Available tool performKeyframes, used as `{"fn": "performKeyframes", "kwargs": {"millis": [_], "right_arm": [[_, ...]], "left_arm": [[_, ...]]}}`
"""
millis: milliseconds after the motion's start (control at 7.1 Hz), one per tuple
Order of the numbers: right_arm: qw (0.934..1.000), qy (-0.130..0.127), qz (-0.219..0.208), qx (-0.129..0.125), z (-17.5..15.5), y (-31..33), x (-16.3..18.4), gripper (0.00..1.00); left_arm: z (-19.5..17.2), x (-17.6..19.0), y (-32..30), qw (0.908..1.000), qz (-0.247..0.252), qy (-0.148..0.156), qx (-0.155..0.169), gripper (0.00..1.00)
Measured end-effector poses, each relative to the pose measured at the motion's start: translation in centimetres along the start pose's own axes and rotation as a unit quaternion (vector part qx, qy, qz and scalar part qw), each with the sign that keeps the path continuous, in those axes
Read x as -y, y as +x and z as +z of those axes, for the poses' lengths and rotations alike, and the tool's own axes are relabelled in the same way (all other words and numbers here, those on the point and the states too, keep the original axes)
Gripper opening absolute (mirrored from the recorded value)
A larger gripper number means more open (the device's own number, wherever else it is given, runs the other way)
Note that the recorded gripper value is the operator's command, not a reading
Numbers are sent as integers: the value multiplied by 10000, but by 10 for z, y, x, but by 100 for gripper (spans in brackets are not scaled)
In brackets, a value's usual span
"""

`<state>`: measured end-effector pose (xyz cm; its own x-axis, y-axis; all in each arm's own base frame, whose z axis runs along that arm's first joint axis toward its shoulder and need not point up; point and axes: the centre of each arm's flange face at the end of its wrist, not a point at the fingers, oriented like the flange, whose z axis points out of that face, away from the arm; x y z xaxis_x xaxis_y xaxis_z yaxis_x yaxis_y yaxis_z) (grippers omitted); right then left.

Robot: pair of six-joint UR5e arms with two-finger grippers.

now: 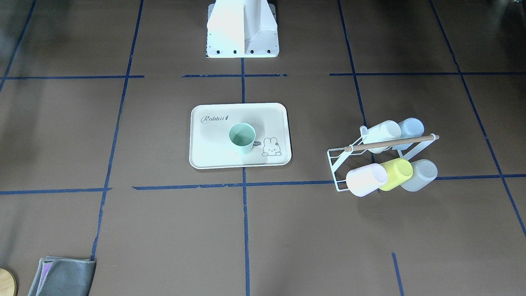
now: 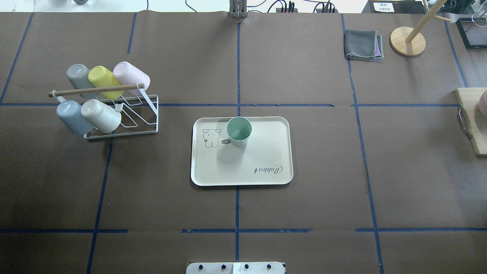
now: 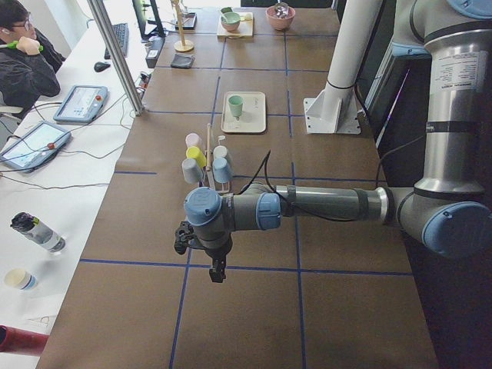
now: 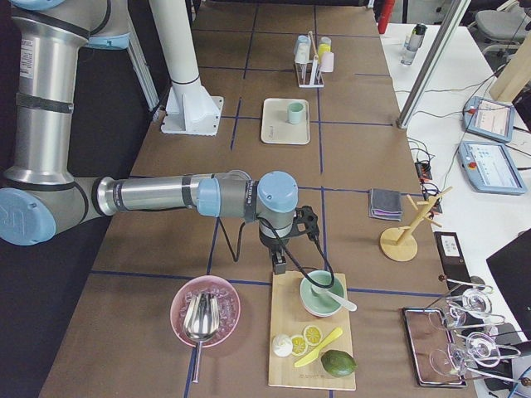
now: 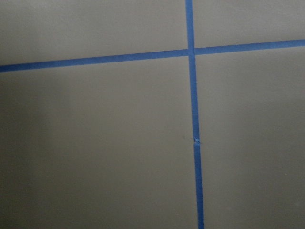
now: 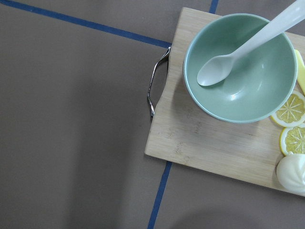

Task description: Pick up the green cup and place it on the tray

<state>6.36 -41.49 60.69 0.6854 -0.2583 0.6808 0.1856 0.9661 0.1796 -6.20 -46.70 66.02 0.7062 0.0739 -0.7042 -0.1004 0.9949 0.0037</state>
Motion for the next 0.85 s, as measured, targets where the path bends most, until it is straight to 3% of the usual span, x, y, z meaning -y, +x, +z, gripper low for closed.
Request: {"fn": "performKeyframes", "kwargs": {"millis": [845], "right_arm": [[10000,-6,35,-1,0,0,0,100]], "left_arm": [[-2,4,3,10000,62,27,-20,100]]}}
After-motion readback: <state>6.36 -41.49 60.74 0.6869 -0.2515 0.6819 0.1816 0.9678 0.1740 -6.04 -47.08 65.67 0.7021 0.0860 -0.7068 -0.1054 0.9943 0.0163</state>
